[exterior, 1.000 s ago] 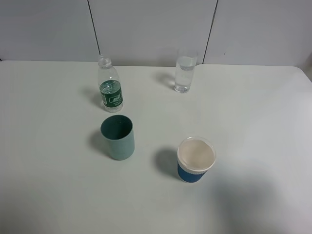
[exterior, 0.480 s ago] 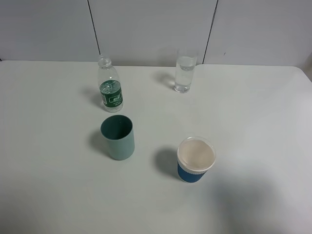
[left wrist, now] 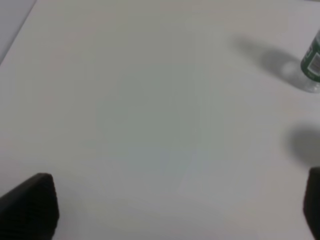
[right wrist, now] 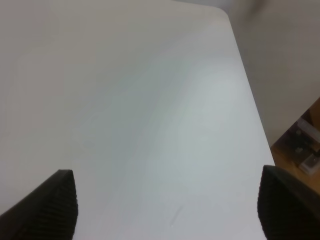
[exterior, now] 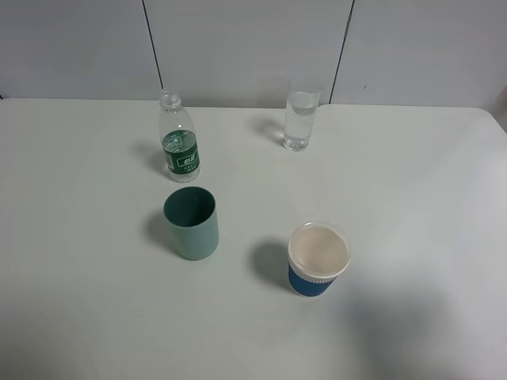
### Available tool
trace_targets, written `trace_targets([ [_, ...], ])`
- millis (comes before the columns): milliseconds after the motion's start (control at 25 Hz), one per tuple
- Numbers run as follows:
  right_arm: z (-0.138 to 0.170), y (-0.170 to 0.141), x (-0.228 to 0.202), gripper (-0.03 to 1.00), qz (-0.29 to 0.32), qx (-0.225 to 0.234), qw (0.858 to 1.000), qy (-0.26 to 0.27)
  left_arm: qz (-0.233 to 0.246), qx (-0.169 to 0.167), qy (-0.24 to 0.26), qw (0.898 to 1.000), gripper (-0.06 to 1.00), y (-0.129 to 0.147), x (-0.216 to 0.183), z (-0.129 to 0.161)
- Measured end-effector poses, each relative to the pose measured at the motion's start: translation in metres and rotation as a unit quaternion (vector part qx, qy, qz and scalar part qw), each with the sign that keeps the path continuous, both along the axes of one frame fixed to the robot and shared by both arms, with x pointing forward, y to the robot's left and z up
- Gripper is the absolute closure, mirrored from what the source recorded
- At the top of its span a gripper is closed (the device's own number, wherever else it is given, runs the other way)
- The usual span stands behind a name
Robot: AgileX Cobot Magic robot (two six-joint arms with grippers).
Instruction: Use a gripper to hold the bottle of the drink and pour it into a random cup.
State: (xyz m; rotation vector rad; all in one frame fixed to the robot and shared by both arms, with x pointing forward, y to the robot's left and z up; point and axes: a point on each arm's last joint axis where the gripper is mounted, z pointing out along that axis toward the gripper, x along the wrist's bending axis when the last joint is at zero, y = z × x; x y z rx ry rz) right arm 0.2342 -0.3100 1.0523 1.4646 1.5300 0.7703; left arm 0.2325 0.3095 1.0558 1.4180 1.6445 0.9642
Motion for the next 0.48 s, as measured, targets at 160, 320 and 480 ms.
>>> trace_targets([
  [160,0.0,0.0,0.0,0.23,0.0,0.0,1.0,0.0,0.0,0.0,0.0,1.0,-0.05,0.0,0.0,0.0],
  [320,0.0,0.0,0.0,0.23,0.0,0.0,1.0,0.0,0.0,0.0,0.0,1.0,-0.05,0.0,0.0,0.0],
  [480,0.0,0.0,0.0,0.23,0.0,0.0,1.0,0.0,0.0,0.0,0.0,1.0,-0.05,0.0,0.0,0.0],
])
